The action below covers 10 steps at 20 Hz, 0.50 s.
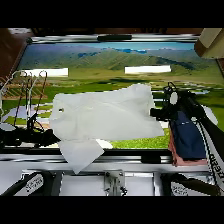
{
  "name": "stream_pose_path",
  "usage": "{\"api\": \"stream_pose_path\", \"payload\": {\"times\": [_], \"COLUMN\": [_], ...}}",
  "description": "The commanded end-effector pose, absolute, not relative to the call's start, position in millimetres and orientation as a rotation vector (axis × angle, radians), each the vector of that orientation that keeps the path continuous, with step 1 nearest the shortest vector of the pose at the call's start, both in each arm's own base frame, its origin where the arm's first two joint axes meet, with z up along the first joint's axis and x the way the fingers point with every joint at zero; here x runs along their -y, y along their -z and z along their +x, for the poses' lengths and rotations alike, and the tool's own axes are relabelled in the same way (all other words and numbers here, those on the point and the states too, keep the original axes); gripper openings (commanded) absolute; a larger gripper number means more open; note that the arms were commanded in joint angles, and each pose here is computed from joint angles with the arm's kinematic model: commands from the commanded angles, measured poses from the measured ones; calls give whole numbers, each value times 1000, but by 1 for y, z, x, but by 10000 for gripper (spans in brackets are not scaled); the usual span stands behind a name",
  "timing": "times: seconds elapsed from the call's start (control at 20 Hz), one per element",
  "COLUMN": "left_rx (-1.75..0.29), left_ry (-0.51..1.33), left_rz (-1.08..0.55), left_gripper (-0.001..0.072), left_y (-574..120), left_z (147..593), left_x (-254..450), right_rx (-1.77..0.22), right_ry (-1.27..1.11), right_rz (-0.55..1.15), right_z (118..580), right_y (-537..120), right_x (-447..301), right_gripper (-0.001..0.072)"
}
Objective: Fold the shirts.
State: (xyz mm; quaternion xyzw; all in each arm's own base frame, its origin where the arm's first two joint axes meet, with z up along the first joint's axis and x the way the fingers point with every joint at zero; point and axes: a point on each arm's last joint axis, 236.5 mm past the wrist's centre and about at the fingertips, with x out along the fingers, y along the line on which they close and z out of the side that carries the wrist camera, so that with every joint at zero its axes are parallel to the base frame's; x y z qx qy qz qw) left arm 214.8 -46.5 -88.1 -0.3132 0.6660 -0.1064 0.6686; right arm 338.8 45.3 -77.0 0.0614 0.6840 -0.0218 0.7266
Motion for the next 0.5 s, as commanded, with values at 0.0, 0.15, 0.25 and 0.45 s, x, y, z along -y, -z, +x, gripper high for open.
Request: {"api": "stream_pose_path", "payload": {"times": [0.0, 0.15, 0.25, 0.45], "left_rx": [-1501, -1499, -1498, -1501], "left_ry": [239, 238, 237, 247], "left_rz": [-706, -704, -704, -700], "left_gripper": [36, 36, 36, 36], "left_y": [88, 88, 88, 88], "left_z": [215, 216, 216, 215], "left_x": [46, 46, 46, 47], "right_rx": [-1399, -1392, -1413, -1512], "right_ry": [51, 83, 82, -5], "right_rz": [173, 223, 250, 92], "right_z": [369, 372, 370, 339], "right_y": [64, 68, 74, 63], "right_x": [-49, -51, -56, -47], "right_gripper": [69, 69, 152, 548]}}
